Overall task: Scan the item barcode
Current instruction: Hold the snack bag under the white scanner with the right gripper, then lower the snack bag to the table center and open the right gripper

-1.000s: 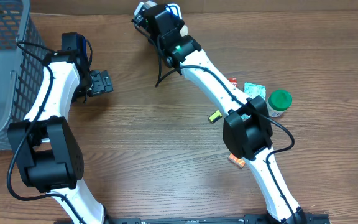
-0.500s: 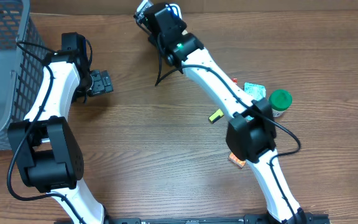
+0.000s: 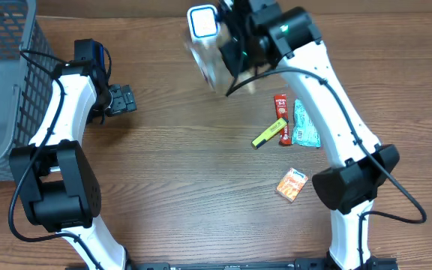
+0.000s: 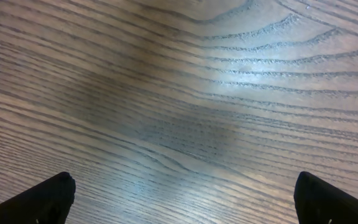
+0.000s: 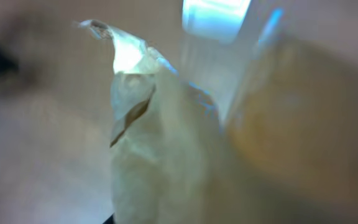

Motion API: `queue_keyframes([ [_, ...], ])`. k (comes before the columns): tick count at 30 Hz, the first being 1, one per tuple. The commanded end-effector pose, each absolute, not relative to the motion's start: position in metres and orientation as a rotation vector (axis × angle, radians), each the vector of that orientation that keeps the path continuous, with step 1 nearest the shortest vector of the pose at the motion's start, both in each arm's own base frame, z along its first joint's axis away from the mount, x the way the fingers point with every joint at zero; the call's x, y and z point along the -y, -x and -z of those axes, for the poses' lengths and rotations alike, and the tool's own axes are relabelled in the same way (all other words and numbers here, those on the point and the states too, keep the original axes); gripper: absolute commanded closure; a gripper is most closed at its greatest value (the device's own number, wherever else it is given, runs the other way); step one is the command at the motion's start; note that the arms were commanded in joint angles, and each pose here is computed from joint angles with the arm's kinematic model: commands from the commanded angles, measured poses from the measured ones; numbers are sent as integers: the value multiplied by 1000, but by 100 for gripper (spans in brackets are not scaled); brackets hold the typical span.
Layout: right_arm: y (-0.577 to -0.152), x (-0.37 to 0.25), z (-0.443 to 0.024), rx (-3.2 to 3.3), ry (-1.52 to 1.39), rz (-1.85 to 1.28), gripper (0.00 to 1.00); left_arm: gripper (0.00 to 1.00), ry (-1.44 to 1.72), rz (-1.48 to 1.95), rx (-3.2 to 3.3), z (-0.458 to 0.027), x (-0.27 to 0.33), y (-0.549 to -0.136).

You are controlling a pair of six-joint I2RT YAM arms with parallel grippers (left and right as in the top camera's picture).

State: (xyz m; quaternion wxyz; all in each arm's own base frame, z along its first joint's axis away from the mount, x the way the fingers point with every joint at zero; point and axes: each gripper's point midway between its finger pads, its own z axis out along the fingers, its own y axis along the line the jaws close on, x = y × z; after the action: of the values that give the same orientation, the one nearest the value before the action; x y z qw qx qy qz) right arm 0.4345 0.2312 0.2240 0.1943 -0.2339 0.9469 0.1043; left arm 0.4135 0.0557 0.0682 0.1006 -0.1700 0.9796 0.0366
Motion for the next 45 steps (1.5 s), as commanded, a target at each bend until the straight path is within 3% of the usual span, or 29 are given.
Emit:
queue_keyframes([
  [1,-415,-232,-209,-2785,585,-488,78,0,507,-116,-2877,-72,-55,-418],
  [2,-412,-228,-204,-2815,577,-481,64,0,507,-116,-2878,-72,-55,-418],
  [5,-404,-217,-190,-2887,556,-461,7,0,507,-116,-2877,-72,-55,-418],
  [6,-403,-215,-187,-2900,551,-453,0,0,507,-116,-2878,-72,-55,-418],
  [40,-406,-204,-179,-2921,529,-400,0,0,507,-116,-2877,-72,-55,-418],
  [45,-402,-206,-202,-2863,539,-410,0,0,507,-116,-2878,-72,-55,-418],
])
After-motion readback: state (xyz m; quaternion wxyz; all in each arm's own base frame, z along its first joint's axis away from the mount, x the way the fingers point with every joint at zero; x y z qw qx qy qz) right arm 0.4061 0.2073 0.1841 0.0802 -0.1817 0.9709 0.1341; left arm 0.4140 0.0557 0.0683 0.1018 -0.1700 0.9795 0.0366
